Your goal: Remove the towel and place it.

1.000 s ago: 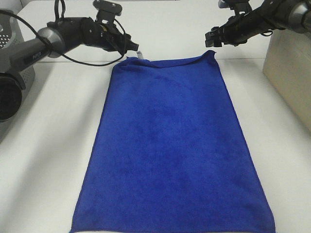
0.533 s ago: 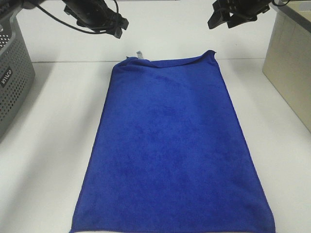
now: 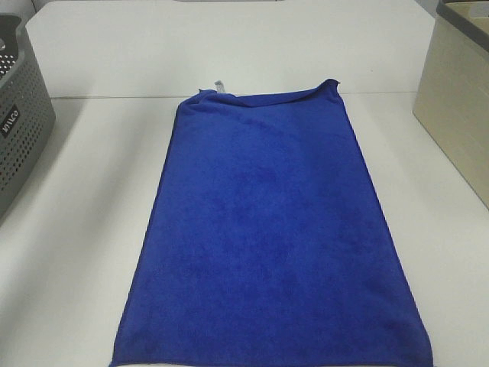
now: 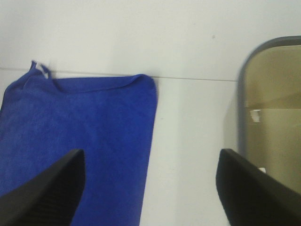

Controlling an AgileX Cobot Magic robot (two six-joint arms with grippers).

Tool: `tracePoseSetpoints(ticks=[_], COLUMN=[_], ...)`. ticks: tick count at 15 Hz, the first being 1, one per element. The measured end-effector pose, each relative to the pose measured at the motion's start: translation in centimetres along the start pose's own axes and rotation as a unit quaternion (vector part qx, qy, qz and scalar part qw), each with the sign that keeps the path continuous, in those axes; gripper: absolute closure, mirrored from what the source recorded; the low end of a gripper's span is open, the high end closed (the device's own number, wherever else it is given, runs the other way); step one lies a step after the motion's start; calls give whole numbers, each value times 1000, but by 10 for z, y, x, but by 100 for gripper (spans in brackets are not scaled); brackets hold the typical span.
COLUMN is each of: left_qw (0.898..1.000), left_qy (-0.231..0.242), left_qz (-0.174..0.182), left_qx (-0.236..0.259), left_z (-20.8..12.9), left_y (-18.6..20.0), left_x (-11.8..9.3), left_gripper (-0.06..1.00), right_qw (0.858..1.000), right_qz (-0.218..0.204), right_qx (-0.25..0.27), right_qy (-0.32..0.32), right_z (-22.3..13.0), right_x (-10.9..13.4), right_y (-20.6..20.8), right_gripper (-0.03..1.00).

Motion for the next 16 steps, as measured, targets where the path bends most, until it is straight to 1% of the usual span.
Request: tracePoseSetpoints(ticks=[2, 3, 4, 5, 6, 8, 9, 10, 11, 12, 13, 15, 16], left_qw=[998, 997, 995, 994, 993, 992, 991, 991, 992, 993, 993, 993, 993], left_qy=[41, 59, 74, 85, 93, 84, 81, 78, 74, 73, 71, 70, 70], left_qz=[28, 41, 54, 65, 73, 78, 79, 79, 79, 79, 79, 78, 78], left_qx=[-30, -40, -40, -29, -7, 43, 67, 81, 70, 52, 42, 47, 49], left_z=[11, 13, 10, 2, -12, -51, -77, -105, -138, -160, -182, -227, -240], left_y=[31, 46, 60, 75, 90, 118, 135, 155, 181, 200, 211, 219, 221], left_x=[46, 66, 85, 97, 105, 103, 99, 95, 89, 85, 82, 77, 75], left_gripper=[18, 18, 18, 18, 18, 18, 18, 18, 18, 18, 18, 18, 18], right_qw=[998, 997, 996, 996, 996, 995, 995, 995, 994, 993, 992, 990, 989], right_qz=[-27, -38, -50, -60, -65, -75, -80, -82, -87, -95, -102, -115, -119], right_qx=[-26, -34, -40, -38, -30, 0, 1, 13, 19, 13, 8, -1, -6], right_qy=[-48, -59, -58, -56, -56, -60, -59, -61, -63, -63, -68, -85, -93], right_z=[-1, -3, -6, -15, -30, -76, -104, -136, -180, -208, -235, -283, -296], right_x=[-30, -37, -37, -34, -28, -16, -6, 2, 13, 19, 24, 31, 33], right_y=[30, 43, 57, 71, 88, 117, 139, 151, 167, 178, 185, 190, 191], right_gripper=[21, 21, 21, 21, 21, 21, 21, 21, 21, 21, 21, 21, 21])
Point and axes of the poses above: a point on each arm's last joint axis where the gripper is mounted, y pointing back along that axis away from the gripper, x along the wrist's bending axis when the last joint is at zero, z = x × y, the point moved 1 cm from there along -y, pointing out along that axis toward the gripper, and after that the axes turned 2 degrees about y, right-handed, at the moved point
